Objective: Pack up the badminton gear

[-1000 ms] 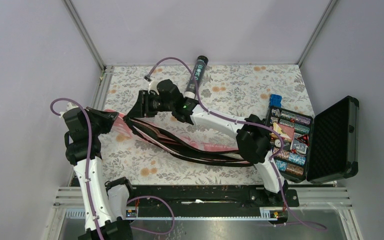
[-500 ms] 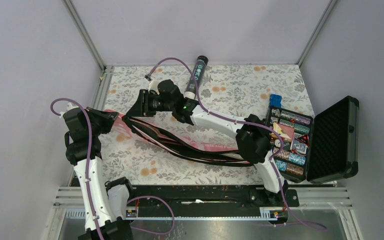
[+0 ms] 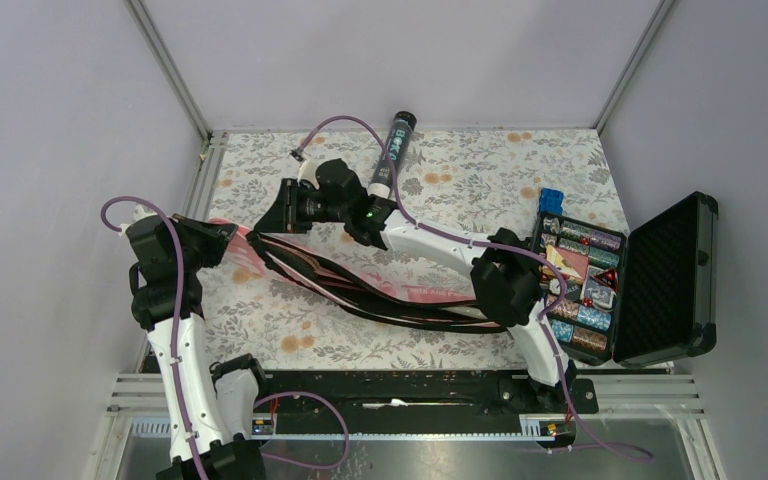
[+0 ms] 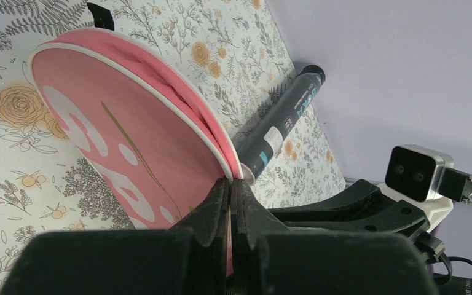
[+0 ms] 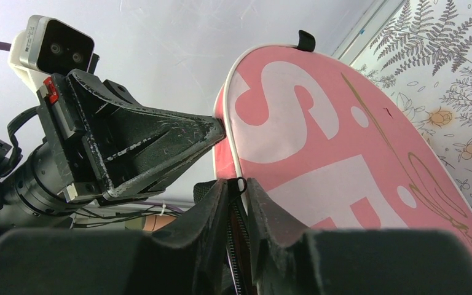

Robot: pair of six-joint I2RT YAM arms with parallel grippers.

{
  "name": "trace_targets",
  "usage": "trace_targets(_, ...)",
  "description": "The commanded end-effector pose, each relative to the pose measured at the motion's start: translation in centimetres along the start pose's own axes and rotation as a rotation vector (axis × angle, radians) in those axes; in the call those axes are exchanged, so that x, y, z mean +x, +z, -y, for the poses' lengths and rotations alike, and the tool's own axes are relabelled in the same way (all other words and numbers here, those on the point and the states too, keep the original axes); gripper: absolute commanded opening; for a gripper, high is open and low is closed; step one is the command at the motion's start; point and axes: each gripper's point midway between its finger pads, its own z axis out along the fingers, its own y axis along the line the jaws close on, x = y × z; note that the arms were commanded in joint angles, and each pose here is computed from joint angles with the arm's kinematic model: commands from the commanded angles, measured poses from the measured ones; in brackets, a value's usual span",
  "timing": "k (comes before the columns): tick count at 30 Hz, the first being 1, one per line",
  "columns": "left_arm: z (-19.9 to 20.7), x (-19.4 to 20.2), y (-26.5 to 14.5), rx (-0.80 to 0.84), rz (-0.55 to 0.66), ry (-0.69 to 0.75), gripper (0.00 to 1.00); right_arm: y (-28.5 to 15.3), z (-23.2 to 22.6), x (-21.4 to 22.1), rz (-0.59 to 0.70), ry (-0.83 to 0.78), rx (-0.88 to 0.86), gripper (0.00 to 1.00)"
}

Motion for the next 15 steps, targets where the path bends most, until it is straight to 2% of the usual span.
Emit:
trace_targets(1, 2.7, 0.2, -0.9, 0.125, -0.018, 0.032, 0.00, 0.0, -2.5, -1.4, 0.032, -0.014, -0.083, 0.22)
trace_targets(3, 2.8, 0.2, -0.9, 0.125, -0.016, 0.031, 0.00, 0.2, -2.4, -1.3, 0.033, -0.008, -0.085, 0.17)
trace_targets(5, 2.7, 0.1, -0.8, 0.120, -0.011, 0.033, 0.00, 0.2, -2.4, -1.4, 0.040, -0.003, -0.087, 0.02)
trace_targets(6, 2.5, 0.1, -0.8, 0.113, -0.006, 0.032, 0.00, 0.2, -2.4, -1.6, 0.049, -0.003, -0.086, 0.00)
trace_targets(15, 0.3, -2.9, -1.1, -0.066, 0.119, 0.113, 0.00, -2.1, -1.3, -1.9, 0.124, -0.074, -0.001, 0.00)
